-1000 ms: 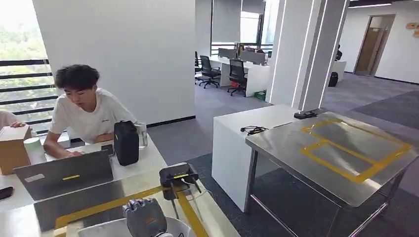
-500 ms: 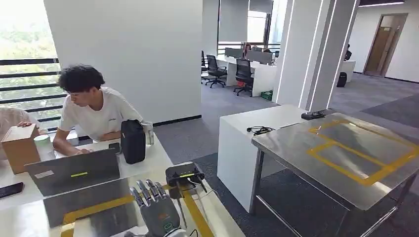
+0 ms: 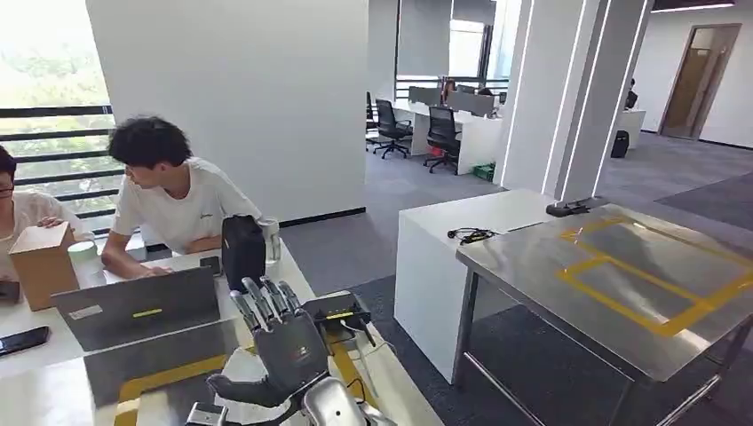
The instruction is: Take the parts from the cabinet and place them on the table.
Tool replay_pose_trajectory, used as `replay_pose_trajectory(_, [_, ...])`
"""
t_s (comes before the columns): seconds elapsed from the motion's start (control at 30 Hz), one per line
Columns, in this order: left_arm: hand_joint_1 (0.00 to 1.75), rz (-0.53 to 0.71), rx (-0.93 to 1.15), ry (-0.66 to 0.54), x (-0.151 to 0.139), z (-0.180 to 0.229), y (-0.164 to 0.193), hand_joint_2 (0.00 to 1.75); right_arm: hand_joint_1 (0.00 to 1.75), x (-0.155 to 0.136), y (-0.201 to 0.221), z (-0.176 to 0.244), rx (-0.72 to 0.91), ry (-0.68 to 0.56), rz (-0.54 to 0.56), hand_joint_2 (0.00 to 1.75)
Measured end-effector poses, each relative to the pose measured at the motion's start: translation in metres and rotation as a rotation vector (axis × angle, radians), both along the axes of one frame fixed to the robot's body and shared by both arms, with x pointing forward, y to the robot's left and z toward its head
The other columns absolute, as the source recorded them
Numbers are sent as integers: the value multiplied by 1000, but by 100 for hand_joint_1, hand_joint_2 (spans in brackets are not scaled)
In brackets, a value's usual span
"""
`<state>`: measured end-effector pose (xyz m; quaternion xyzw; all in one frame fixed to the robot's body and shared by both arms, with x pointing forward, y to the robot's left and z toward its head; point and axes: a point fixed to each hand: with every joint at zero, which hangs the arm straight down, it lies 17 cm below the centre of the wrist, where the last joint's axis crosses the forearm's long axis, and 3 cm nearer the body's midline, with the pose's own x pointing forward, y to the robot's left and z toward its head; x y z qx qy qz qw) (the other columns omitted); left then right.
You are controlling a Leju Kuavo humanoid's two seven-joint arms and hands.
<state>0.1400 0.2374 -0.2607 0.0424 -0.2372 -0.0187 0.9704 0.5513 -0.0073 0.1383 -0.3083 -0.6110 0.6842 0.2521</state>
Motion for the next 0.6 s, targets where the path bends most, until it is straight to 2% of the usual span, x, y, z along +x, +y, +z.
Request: replay_pose_trajectory(0.6, [0,36,17,-17,3,0,18,0,0,7,14,48,55,-112,52,0])
